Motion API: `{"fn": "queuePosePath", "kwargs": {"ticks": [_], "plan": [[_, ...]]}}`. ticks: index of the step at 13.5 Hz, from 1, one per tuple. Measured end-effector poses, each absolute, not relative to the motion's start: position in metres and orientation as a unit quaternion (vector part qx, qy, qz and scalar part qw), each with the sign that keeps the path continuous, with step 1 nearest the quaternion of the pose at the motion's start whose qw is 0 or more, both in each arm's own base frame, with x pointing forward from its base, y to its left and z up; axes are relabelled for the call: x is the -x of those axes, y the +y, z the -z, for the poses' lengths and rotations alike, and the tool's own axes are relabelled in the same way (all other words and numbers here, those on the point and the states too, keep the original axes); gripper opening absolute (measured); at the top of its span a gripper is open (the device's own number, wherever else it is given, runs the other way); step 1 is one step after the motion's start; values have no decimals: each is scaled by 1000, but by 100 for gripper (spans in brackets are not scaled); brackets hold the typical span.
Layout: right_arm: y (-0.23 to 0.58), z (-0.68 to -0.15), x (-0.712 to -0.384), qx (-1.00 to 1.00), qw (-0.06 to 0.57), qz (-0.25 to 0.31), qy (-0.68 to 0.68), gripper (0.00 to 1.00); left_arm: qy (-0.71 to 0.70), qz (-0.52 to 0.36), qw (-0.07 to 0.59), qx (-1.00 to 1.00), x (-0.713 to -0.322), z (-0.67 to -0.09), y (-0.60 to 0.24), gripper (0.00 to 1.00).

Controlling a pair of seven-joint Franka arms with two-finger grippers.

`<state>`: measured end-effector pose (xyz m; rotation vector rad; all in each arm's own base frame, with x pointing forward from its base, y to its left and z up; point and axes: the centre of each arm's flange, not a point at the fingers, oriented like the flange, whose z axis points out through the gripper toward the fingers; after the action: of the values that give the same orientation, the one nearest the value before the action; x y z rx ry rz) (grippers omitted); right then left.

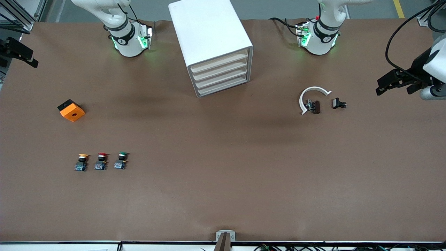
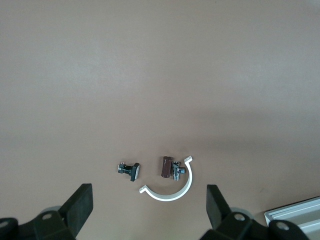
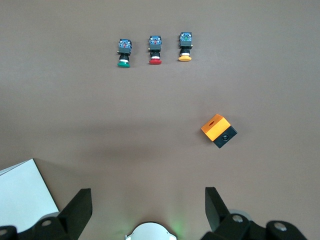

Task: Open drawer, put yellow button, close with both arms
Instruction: 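Move the left gripper from rest toward the white drawer cabinet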

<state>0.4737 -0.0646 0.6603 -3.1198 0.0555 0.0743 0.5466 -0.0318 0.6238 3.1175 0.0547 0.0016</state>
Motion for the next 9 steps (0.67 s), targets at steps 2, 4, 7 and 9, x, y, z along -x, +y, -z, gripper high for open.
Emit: {"fn": "queuePosePath", "kwargs": {"ticks": [2, 4, 7, 9], "plan": [[-65, -660, -474, 1000, 10, -24, 18, 100, 17, -1, 12, -1000, -547, -624, -32, 100], [-65, -660, -474, 1000, 10, -24, 18, 100, 18, -1, 12, -1000, -547, -624, -31, 100], [-65, -660, -474, 1000, 10, -24, 18, 100, 34, 1, 13, -999, -547, -624, -24, 100], [-65, -660, -474, 1000, 10, -24, 18, 100, 52, 5, 18, -998, -547, -621, -19, 100]]}}
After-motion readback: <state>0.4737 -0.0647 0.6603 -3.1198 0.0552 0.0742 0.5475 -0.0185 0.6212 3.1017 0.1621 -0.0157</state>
